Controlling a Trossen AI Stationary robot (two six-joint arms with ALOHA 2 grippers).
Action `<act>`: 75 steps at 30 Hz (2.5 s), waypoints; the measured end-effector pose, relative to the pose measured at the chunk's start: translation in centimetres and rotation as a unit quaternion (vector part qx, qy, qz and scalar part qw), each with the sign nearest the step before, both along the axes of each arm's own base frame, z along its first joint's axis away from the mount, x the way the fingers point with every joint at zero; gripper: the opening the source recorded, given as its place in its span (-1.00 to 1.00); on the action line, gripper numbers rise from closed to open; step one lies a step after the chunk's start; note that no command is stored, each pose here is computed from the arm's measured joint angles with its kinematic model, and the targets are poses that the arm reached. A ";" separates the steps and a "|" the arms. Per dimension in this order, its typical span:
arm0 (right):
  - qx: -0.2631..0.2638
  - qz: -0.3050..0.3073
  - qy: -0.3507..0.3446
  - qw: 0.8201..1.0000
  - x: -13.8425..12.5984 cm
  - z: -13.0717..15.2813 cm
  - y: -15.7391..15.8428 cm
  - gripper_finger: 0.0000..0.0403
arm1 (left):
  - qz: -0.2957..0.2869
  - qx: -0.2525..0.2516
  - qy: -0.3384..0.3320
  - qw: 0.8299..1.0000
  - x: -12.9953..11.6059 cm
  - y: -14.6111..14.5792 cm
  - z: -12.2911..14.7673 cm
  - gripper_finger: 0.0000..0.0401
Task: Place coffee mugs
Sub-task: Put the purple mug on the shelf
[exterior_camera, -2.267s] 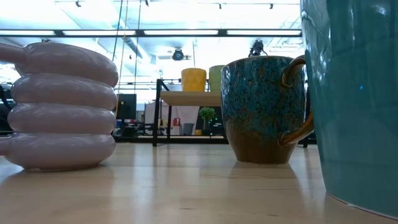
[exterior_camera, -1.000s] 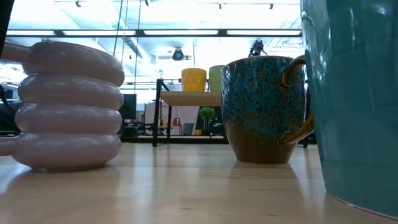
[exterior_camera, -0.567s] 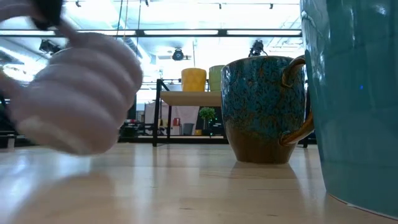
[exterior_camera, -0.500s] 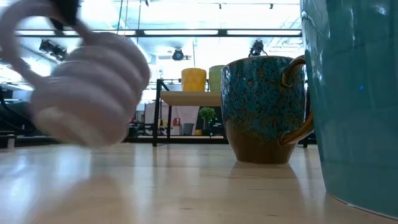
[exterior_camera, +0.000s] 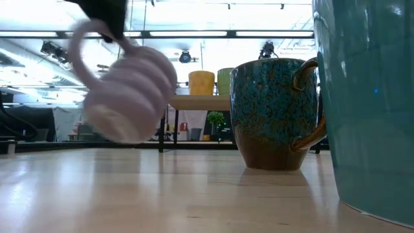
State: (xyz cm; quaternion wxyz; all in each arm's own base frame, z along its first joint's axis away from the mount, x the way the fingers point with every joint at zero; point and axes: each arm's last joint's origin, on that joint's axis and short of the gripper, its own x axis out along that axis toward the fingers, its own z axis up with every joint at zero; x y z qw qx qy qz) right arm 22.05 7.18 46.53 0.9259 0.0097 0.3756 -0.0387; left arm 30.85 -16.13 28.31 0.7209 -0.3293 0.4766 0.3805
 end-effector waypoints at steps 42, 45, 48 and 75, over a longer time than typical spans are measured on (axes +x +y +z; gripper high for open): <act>-0.023 -0.030 0.026 0.999 -1.0 -0.1 -1.3 -0.25 | 0.035 0.213 -0.172 0.961 3.9 12.1 8.5 -0.70; -0.023 -0.032 0.025 0.999 -1.1 0.0 -1.4 -0.25 | 0.050 0.245 -0.169 0.954 4.0 13.4 9.1 -0.70; -0.023 -0.033 0.024 0.999 -1.2 0.0 -1.5 -0.25 | 0.066 0.273 -0.164 0.946 4.1 14.5 9.2 -0.70; -0.009 -0.045 0.017 0.999 -1.1 0.1 -1.5 -0.25 | 0.108 0.374 -0.076 0.918 6.4 18.3 6.0 -0.70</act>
